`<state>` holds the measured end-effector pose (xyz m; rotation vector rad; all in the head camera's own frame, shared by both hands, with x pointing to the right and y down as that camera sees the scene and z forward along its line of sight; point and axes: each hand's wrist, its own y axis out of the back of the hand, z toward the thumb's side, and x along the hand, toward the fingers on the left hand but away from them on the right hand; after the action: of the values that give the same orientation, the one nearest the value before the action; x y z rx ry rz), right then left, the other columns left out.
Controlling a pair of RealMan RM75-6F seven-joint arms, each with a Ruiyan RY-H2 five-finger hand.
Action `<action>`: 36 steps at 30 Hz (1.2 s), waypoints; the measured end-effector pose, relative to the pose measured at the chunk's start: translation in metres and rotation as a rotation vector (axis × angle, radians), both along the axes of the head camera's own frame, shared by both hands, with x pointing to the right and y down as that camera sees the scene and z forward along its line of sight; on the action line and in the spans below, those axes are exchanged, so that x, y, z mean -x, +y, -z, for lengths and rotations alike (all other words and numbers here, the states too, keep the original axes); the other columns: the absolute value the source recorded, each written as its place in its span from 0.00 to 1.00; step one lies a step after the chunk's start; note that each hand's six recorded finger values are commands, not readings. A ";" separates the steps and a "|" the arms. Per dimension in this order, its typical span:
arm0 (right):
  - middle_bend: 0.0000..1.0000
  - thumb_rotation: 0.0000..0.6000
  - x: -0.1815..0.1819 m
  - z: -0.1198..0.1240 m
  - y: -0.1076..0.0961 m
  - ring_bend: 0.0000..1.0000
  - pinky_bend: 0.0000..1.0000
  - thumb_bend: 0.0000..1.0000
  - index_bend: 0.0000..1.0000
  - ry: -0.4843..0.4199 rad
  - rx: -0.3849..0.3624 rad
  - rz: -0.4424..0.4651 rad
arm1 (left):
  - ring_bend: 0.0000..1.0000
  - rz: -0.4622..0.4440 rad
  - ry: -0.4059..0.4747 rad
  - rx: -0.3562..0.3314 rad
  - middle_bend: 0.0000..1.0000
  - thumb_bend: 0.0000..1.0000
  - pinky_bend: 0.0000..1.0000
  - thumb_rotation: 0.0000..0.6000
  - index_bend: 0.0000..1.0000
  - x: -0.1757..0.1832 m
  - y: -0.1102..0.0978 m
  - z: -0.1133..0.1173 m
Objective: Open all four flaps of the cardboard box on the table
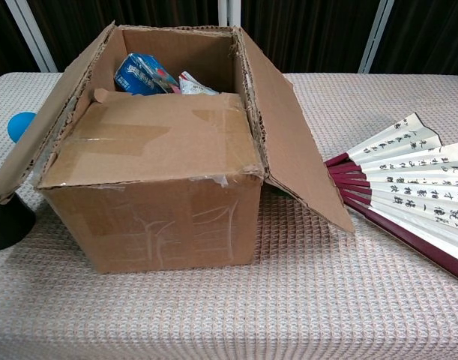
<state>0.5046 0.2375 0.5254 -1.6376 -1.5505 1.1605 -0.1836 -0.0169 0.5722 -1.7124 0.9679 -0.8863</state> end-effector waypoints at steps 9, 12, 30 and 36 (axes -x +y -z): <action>0.00 1.00 0.002 0.006 -0.004 0.00 0.00 0.32 0.00 0.003 -0.022 0.007 | 0.16 0.008 0.117 0.418 0.23 0.00 0.21 0.64 0.23 0.015 0.047 -0.006; 0.00 1.00 -0.001 0.015 -0.005 0.00 0.00 0.32 0.00 0.011 -0.043 0.002 | 0.13 0.003 0.142 0.542 0.23 0.00 0.19 0.55 0.24 0.010 0.057 -0.020; 0.00 1.00 -0.022 0.021 0.002 0.00 0.00 0.32 0.00 0.008 -0.061 -0.055 | 0.10 -0.116 0.094 0.860 0.27 0.10 0.17 0.15 0.24 -0.027 0.075 -0.061; 0.00 1.00 -0.023 0.020 0.002 0.00 0.00 0.33 0.00 0.005 -0.058 -0.058 | 0.10 -0.108 0.032 0.897 0.27 0.10 0.17 0.12 0.24 -0.025 0.074 -0.064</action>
<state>0.5281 0.2396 0.5054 -1.5606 -1.6231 1.1374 -0.1591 0.0571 0.6365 -2.4931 0.4915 -1.3378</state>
